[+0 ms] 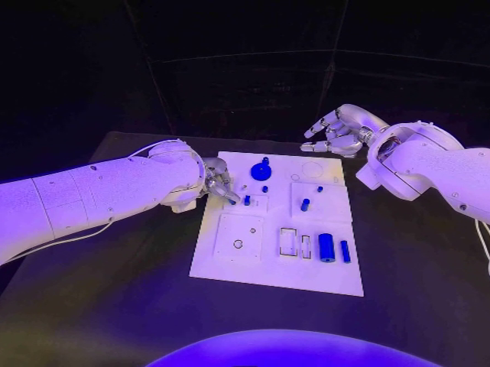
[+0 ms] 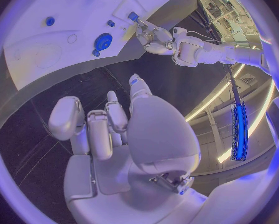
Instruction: Assemble the parts on the task board
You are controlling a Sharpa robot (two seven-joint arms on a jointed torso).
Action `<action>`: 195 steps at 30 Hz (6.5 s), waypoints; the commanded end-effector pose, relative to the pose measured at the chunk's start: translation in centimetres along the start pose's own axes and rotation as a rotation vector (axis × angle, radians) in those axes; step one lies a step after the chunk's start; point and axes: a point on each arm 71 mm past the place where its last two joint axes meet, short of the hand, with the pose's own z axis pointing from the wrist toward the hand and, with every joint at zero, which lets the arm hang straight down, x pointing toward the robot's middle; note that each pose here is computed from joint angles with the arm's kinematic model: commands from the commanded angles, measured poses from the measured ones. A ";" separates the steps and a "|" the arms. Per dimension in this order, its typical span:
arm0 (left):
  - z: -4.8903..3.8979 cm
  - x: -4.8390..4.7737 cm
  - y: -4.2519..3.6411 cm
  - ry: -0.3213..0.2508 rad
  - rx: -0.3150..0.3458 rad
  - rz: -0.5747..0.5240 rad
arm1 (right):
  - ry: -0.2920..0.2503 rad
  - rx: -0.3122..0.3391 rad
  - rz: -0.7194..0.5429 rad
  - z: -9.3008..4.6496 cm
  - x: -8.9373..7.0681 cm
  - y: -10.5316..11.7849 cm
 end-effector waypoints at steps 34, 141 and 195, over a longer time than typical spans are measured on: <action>0.89 0.60 -0.09 0.050 -0.028 0.043 | 0.008 -0.005 0.000 0.1 0.0 0.2; 4.80 -0.02 -6.97 -0.222 0.495 0.387 | 0.015 -0.016 0.003 0.5 0.5 0.8; 4.63 -0.12 -7.05 -0.295 0.509 0.360 | 0.019 -0.016 0.003 0.6 0.6 0.8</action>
